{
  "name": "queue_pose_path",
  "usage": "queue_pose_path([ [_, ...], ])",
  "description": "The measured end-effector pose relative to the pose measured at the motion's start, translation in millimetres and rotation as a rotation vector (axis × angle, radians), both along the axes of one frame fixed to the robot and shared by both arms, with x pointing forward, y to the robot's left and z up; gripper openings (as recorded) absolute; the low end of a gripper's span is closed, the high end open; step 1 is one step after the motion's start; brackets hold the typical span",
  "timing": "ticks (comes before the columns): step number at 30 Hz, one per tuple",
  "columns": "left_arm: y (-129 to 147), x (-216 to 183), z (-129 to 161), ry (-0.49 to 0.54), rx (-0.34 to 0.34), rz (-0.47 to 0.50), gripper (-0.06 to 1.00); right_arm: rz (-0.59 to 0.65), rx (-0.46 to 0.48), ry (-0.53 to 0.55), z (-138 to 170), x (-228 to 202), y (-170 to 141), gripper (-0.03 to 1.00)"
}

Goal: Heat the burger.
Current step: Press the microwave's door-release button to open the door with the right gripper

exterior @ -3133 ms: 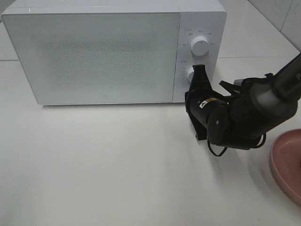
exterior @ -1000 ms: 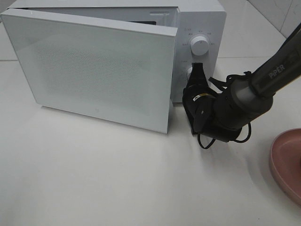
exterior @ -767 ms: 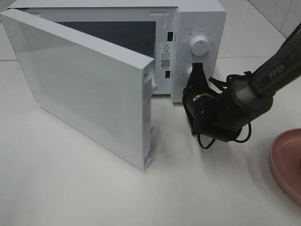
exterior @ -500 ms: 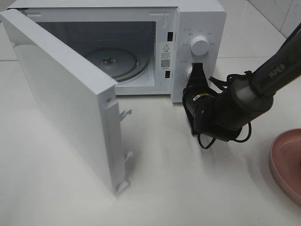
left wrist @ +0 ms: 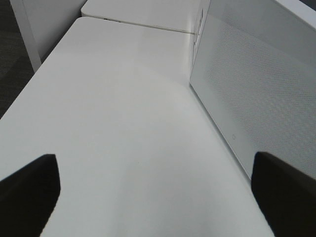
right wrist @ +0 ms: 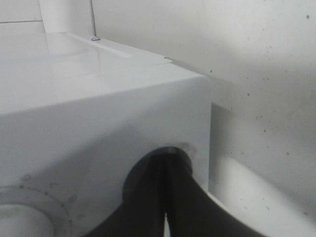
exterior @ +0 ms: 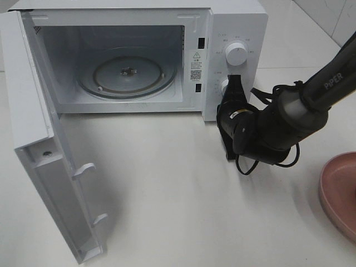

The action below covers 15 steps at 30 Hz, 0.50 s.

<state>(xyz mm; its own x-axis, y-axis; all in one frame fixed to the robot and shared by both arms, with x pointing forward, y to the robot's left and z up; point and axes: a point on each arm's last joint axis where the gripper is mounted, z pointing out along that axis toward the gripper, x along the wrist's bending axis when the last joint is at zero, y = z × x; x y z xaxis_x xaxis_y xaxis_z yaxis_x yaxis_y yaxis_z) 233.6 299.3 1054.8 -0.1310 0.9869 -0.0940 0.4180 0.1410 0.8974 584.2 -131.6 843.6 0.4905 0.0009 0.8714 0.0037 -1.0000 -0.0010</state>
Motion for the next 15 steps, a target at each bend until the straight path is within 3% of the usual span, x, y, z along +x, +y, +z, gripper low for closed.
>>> queue_pose_path([
  [15,0.0,0.0,0.0,0.0,-0.001,0.0,0.97,0.073,-0.013,0.007,20.7,-18.5,-9.1,0.01],
])
